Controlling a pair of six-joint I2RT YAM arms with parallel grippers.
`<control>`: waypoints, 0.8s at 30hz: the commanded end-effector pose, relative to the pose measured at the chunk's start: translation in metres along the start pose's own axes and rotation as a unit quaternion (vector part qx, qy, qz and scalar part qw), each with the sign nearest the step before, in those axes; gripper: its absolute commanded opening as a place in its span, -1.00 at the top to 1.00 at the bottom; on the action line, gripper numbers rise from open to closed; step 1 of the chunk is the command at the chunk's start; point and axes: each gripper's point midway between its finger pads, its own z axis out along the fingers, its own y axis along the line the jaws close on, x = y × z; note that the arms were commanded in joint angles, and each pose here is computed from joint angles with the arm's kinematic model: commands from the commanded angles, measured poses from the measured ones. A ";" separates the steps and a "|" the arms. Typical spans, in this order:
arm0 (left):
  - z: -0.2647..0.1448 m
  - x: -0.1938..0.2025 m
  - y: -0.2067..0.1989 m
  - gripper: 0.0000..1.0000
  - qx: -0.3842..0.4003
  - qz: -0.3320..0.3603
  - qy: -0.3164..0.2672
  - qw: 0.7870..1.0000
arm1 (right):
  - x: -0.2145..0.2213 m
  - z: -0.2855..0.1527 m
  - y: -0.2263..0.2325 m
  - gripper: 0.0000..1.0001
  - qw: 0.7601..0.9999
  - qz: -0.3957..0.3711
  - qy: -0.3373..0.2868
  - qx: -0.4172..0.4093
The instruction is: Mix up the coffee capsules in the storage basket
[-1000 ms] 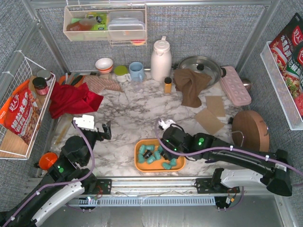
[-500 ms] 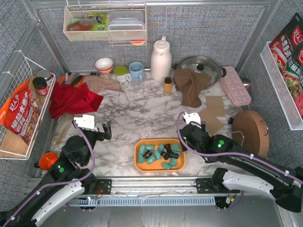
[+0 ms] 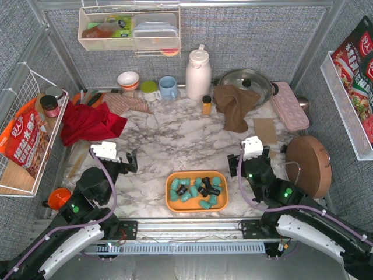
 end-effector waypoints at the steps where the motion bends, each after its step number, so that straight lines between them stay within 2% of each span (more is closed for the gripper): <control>1: 0.000 -0.002 0.001 -0.98 -0.001 -0.004 -0.006 1.000 | -0.023 0.008 0.011 -0.98 0.997 -0.004 -0.073 -0.023; 9: 0.001 0.000 -0.002 -0.98 0.006 0.002 -0.005 1.000 | -0.035 0.044 -0.007 -0.98 0.988 -0.036 -0.145 0.039; 13: 0.001 0.000 -0.003 -0.98 0.008 0.003 -0.007 1.000 | -0.026 0.084 -0.020 -0.98 0.992 -0.028 -0.089 0.081; 16: 0.000 0.000 -0.003 -0.98 0.009 0.002 -0.010 1.000 | -0.018 0.116 -0.039 -0.98 0.989 -0.018 -0.073 0.127; 20: 0.000 -0.001 -0.004 -0.98 0.014 0.000 -0.012 1.000 | 0.004 0.143 -0.085 -0.98 0.977 0.038 -0.060 0.201; 24: 0.000 0.000 -0.005 -0.98 0.017 0.002 -0.013 1.000 | 0.039 0.147 -0.136 -0.98 0.950 0.146 -0.042 0.274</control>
